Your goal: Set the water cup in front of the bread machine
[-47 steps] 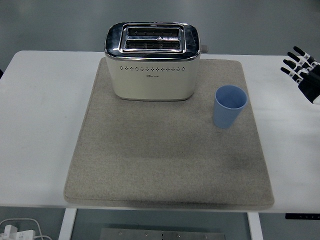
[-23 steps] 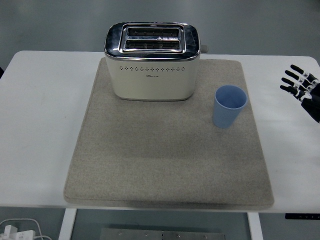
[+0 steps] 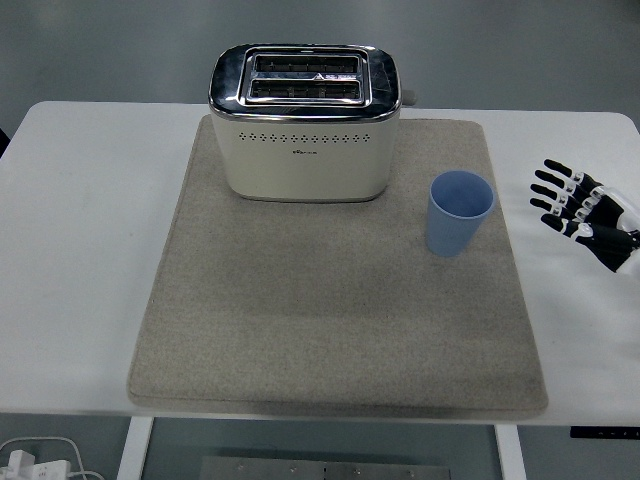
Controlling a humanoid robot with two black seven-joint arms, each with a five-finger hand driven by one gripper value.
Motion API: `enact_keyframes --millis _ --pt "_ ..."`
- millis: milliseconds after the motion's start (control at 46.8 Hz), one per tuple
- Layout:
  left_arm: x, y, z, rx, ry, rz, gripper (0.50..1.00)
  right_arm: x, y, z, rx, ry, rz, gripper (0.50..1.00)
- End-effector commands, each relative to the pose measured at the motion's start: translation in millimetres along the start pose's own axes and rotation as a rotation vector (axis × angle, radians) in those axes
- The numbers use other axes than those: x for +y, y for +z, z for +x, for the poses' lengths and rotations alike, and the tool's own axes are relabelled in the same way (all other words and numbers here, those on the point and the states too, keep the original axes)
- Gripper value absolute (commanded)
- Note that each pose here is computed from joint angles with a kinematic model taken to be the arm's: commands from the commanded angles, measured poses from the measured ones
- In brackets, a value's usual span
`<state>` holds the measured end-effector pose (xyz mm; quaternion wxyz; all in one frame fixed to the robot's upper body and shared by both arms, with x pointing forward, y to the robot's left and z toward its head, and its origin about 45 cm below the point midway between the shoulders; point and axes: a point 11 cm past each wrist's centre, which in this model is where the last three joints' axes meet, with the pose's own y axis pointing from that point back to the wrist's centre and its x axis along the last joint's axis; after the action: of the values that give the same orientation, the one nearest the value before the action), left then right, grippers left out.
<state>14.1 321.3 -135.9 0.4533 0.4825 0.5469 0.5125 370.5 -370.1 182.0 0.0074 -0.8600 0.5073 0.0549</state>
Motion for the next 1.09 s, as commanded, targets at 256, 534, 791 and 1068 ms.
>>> enact_keyframes --millis 256,534,791,1068 --pt "0.0 -0.1 0.0 0.0 0.0 0.001 1.0 -7.3 14.6 -24.1 0.101 -0.036 -0.037 0.928" --pt "0.0 0.2 -0.2 0.001 -0.002 -0.001 1.0 -14.1 13.0 -37.1 0.129 -0.04 -0.018 0.926" --pt "0.1 0.8 -0.8 -0.001 -0.003 -0.001 1.0 -26.1 16.2 -53.1 0.142 -0.056 0.0 0.926" --pt "0.1 0.9 -0.8 -0.003 -0.003 -0.002 1.0 -38.8 20.5 -69.8 0.133 -0.07 0.017 0.926"
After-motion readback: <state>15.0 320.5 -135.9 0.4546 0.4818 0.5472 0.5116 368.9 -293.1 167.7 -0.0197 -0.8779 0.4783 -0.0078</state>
